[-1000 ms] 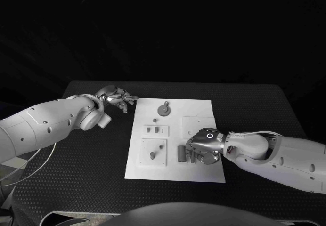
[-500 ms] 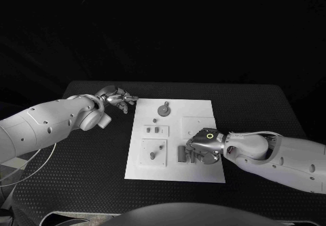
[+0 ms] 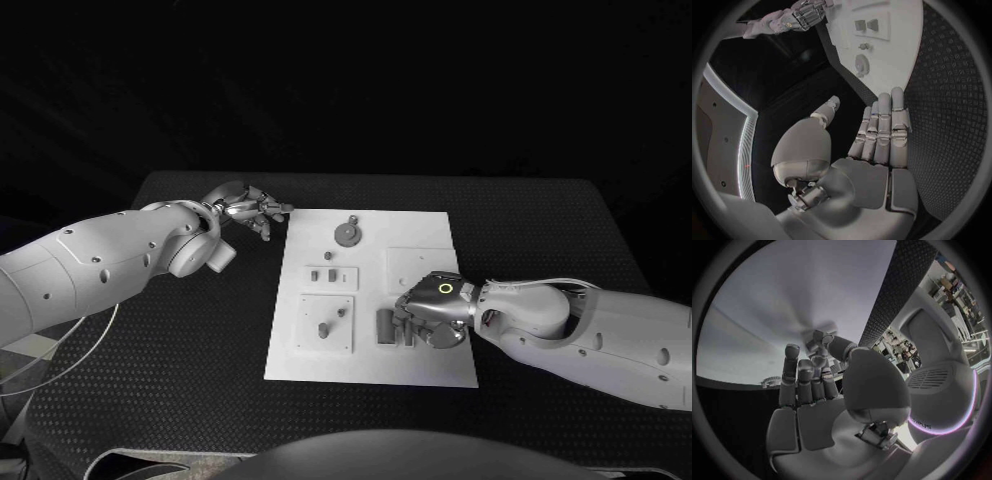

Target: Assemble the parts on the task board

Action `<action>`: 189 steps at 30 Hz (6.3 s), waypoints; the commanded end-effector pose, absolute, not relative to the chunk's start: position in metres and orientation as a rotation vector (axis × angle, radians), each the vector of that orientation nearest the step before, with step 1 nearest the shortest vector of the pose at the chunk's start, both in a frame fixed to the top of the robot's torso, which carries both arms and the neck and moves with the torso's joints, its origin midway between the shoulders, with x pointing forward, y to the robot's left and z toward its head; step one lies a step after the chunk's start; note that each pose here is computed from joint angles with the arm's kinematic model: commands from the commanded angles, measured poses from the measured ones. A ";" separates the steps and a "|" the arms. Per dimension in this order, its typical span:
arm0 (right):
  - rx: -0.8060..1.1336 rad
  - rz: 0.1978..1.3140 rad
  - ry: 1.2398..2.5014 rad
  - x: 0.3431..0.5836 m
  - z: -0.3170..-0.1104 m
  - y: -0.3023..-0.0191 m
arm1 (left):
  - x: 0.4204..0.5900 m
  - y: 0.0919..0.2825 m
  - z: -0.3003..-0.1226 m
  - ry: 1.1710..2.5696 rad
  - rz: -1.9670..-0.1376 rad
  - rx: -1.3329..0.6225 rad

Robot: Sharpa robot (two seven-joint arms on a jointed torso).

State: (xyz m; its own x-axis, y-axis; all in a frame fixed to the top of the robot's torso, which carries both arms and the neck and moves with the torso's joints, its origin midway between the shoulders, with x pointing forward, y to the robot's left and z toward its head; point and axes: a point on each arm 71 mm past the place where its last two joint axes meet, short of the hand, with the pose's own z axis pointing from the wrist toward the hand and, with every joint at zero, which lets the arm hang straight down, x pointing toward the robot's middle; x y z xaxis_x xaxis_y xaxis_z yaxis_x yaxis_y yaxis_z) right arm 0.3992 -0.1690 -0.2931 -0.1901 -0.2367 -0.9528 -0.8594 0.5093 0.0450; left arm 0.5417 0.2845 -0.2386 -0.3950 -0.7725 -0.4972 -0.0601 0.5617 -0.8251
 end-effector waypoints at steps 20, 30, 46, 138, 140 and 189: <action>-0.890 0.740 1.664 0.398 -0.288 -0.175 | 0.542 0.283 -0.238 1.829 -0.934 -0.671; -0.781 0.763 1.643 0.400 -0.276 -0.186 | 0.542 0.282 -0.238 1.830 -0.936 -0.670; -0.477 0.769 1.815 0.413 -0.279 -0.206 | 0.541 0.282 -0.238 1.829 -0.935 -0.671; -0.446 0.646 1.699 0.407 -0.294 -0.187 | 0.541 0.285 -0.238 1.830 -0.932 -0.668; -0.408 0.655 1.709 0.408 -0.294 -0.190 | 0.541 0.285 -0.238 1.829 -0.933 -0.668; 0.947 1.280 1.504 0.578 -0.234 -0.244 | 0.565 0.266 -0.197 1.524 -1.126 -0.927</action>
State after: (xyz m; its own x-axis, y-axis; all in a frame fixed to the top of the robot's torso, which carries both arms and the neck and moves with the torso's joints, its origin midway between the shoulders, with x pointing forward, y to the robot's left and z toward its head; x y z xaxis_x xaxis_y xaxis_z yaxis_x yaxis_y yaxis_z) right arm 0.5789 -0.2507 -0.2346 -0.2320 0.9479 -0.2182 -0.0029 0.2237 0.9747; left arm 0.5637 0.2671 -0.1980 -0.2185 -0.9246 -0.3121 -0.0144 0.3228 -0.9463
